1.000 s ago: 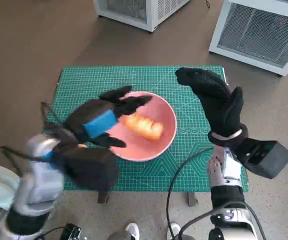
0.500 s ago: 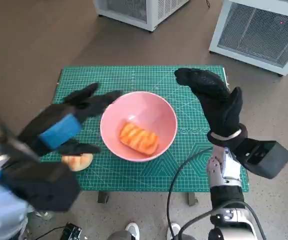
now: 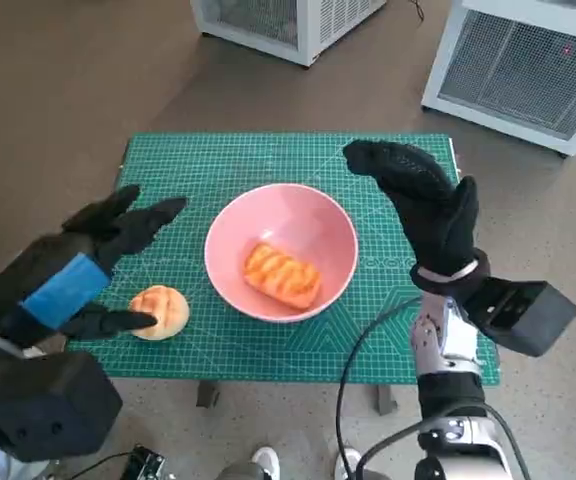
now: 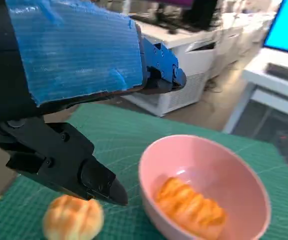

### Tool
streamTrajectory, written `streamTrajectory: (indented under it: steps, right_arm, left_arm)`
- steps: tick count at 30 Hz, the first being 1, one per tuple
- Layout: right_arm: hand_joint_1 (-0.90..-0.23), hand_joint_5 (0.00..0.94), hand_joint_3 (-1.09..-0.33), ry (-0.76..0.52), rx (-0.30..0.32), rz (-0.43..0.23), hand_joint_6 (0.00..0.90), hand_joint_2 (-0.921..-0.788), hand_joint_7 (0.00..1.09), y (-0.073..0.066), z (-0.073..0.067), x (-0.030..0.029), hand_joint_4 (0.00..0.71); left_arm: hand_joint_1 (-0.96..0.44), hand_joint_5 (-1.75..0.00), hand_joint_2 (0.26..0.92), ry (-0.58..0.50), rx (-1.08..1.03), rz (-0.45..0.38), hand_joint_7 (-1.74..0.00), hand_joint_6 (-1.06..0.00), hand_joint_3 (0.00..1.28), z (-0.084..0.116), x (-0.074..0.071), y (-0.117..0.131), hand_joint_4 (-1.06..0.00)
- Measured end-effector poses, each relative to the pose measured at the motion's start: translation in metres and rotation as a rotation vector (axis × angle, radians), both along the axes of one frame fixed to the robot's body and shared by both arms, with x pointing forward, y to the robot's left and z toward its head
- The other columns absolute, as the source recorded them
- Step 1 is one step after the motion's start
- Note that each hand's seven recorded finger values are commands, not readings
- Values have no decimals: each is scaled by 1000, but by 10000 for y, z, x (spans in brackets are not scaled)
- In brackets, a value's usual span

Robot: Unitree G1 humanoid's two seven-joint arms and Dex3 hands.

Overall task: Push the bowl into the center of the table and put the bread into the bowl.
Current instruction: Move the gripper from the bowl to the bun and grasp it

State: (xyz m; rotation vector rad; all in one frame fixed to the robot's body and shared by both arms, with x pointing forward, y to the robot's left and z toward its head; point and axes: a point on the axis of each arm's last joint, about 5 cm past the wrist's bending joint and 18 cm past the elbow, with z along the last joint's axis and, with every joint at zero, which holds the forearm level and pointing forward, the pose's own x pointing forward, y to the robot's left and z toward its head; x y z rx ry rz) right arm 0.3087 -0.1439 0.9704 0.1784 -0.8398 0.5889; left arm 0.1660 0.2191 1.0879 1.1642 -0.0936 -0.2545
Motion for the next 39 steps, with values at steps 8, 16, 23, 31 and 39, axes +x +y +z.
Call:
streamTrajectory:
  steps: [8,16,23,31,39]
  right_arm:
    - [-709,2,-723,-4,-4,5,-1,-921,626,1,8,7,187]
    - [-710,1,-723,-3,-8,11,-1,-921,625,-3,15,14,186]
    - [-711,1,-724,-2,-14,10,-1,-921,624,-39,19,21,185]
    - [-711,0,-724,1,-10,9,-1,-921,621,-57,20,23,185]
    - [-710,0,-726,1,-11,12,-1,-921,614,-60,31,24,180]
  left_arm:
    - [-51,-27,744,58,14,14,-40,-356,1,-107,4,-33,-209]
    - [19,-15,750,150,10,19,-28,-363,4,-238,64,-53,-228]
    - [41,-9,756,248,11,48,-20,-366,6,-400,161,-54,-234]
    - [71,-4,764,339,36,118,-16,-379,10,-601,284,-20,-238]
    - [84,-3,766,392,79,200,-22,-411,11,-737,374,1,-241]
